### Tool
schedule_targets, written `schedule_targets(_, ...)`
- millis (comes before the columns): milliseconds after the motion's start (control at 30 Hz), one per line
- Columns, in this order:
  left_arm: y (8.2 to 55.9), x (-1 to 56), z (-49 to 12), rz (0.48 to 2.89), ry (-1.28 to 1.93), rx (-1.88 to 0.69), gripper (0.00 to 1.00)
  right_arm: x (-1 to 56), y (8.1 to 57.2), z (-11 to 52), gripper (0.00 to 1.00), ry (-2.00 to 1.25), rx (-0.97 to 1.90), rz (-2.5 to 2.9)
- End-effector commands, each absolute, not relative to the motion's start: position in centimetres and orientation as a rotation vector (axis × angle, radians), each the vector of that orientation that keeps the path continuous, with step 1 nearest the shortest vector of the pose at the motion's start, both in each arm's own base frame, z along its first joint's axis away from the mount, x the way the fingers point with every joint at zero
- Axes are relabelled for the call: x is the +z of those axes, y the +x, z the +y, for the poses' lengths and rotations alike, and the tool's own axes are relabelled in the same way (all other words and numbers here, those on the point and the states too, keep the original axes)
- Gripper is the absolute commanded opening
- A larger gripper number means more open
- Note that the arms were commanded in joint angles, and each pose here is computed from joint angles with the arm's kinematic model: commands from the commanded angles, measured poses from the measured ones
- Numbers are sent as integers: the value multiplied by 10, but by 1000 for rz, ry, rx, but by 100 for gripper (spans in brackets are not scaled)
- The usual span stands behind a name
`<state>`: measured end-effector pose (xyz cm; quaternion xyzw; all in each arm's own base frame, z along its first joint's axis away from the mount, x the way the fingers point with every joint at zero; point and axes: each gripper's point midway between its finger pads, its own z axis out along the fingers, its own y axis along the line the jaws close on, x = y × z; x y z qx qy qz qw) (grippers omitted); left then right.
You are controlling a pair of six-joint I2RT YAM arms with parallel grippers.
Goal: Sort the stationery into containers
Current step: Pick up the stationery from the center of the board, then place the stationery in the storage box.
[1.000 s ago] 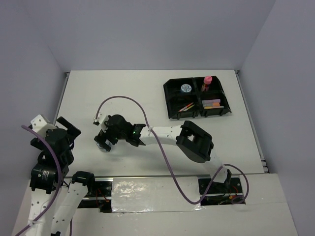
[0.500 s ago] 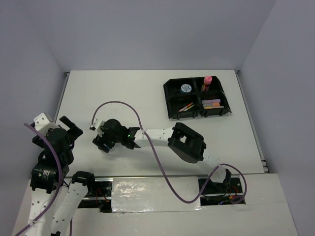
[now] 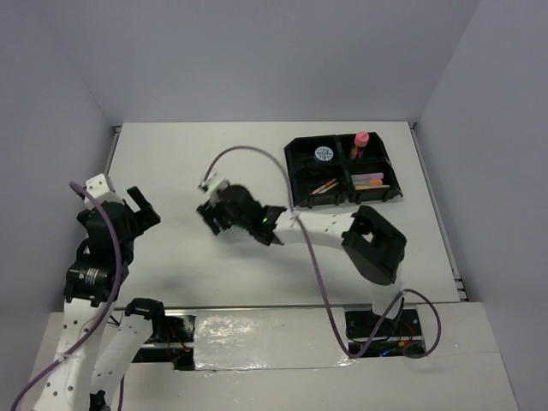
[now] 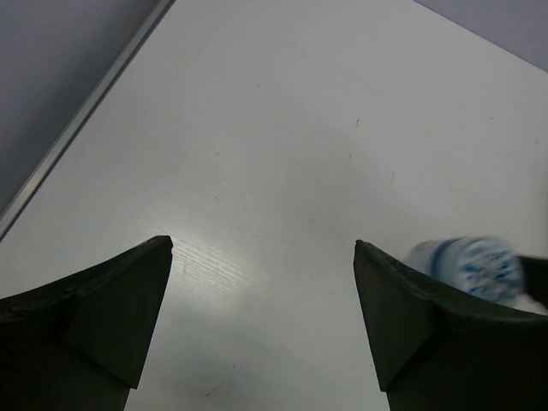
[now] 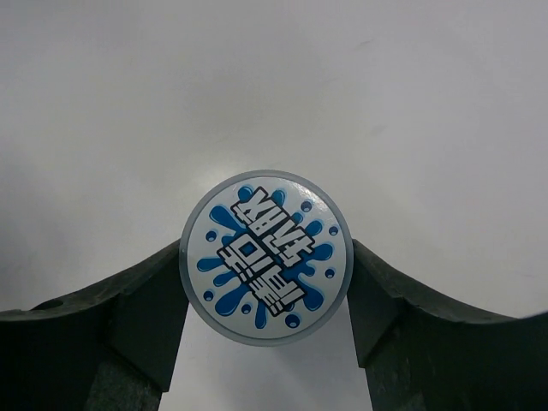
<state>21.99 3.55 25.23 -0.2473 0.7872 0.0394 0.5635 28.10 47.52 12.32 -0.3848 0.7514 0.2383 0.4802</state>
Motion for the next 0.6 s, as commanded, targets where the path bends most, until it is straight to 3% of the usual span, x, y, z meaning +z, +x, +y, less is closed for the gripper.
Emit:
schedule_targets(0, 240, 266, 28, 1833, -491, 37, 99, 223, 378, 387, 0, -475, 425, 1796)
schedule_targets(100, 245, 259, 32, 1841, -491, 7, 99, 239, 431, 318, 0, -288, 306, 1833)
schedule_targets(300, 246, 251, 26, 1867, -473, -32, 99, 239, 503, 236, 0, -85, 160, 1910)
schedule_targets(567, 248, 247, 15, 1891, -434, -80, 99, 222, 542, 200, 0, -20, 104, 1955)
